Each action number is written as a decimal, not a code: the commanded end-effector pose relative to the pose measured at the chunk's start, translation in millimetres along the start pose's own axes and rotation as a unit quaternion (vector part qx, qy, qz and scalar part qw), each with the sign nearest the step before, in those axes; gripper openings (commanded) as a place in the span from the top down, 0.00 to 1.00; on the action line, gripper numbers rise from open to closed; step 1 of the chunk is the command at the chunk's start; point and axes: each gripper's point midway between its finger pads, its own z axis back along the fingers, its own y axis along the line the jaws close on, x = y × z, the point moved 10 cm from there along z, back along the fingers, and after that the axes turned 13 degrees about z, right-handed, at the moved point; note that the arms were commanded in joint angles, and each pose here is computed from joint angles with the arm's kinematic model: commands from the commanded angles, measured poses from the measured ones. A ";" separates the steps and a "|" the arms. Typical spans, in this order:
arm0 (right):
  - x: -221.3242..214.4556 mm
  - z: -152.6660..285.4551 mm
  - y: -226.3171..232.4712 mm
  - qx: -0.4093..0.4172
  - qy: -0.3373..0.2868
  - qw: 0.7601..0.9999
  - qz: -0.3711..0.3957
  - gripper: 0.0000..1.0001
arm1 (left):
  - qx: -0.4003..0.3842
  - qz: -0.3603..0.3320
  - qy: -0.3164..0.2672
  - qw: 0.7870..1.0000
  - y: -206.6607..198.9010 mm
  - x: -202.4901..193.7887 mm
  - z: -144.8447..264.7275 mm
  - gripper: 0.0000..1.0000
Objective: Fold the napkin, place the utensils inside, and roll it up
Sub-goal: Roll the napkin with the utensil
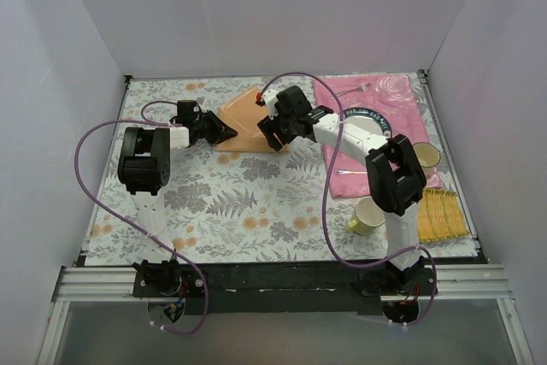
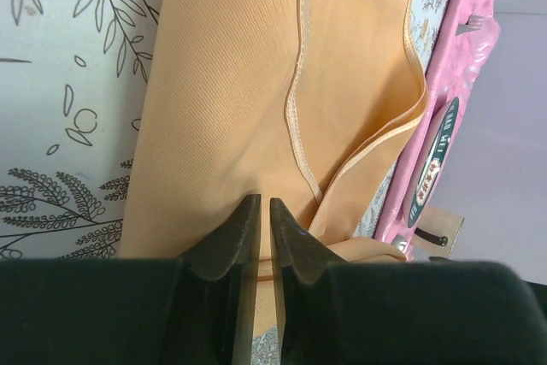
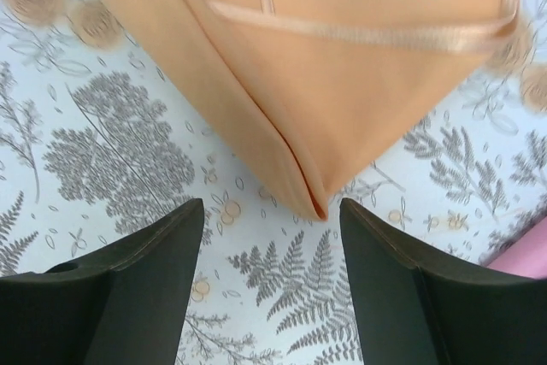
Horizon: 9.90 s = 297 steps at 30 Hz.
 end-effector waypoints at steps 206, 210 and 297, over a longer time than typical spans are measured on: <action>-20.2 -76.3 184.2 0.353 0.000 0.907 -0.229 0.99 | 0.171 0.049 -0.159 0.971 -10.7 -78.7 174.4 0.49; -24.4 -78.6 177.6 0.391 -0.003 0.876 -0.283 0.99 | 0.184 0.075 -0.152 0.968 6.5 -104.6 191.6 0.48; 6.9 -53.8 245.6 -0.046 -0.016 0.957 0.286 0.70 | 0.374 0.183 0.069 0.906 36.5 -88.7 133.6 1.00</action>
